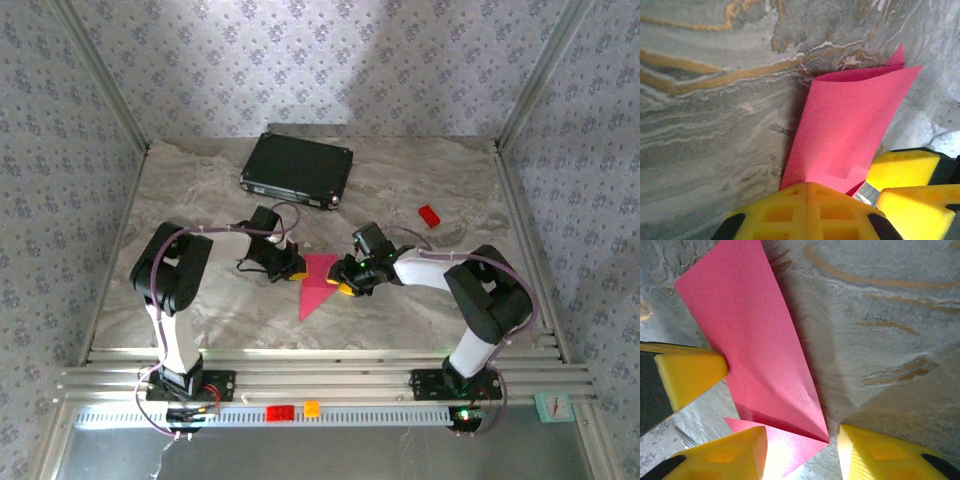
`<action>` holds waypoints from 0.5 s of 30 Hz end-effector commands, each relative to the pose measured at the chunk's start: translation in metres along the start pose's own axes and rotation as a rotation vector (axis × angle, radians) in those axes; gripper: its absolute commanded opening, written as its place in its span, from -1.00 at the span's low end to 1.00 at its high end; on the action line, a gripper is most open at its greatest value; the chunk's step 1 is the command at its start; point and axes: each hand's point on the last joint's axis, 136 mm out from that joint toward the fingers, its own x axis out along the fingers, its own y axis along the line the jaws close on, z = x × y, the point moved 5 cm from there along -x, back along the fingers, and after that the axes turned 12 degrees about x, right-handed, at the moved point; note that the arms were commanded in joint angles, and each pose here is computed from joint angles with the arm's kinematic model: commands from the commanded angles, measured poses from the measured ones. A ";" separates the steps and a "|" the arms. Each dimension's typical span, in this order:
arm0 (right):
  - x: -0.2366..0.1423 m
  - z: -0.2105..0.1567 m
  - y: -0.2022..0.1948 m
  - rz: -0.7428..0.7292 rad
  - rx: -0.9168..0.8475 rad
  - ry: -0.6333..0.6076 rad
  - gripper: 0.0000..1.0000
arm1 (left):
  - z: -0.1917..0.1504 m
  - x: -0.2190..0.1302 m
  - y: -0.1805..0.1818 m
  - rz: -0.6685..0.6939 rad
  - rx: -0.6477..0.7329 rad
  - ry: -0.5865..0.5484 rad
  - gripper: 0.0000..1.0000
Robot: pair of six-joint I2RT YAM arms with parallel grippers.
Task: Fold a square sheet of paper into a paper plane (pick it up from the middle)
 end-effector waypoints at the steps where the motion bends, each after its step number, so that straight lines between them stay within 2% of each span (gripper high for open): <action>1: 0.004 -0.003 0.022 0.068 -0.055 0.026 -0.17 | -0.011 0.010 0.028 0.079 -0.051 0.041 -0.99; 8: -0.003 0.000 0.025 0.058 -0.074 -0.004 -0.16 | -0.012 0.010 0.028 0.078 -0.051 0.046 -0.99; 15: -0.009 0.009 0.037 0.166 -0.144 0.022 -0.13 | -0.011 0.009 0.027 0.074 -0.047 0.043 -1.00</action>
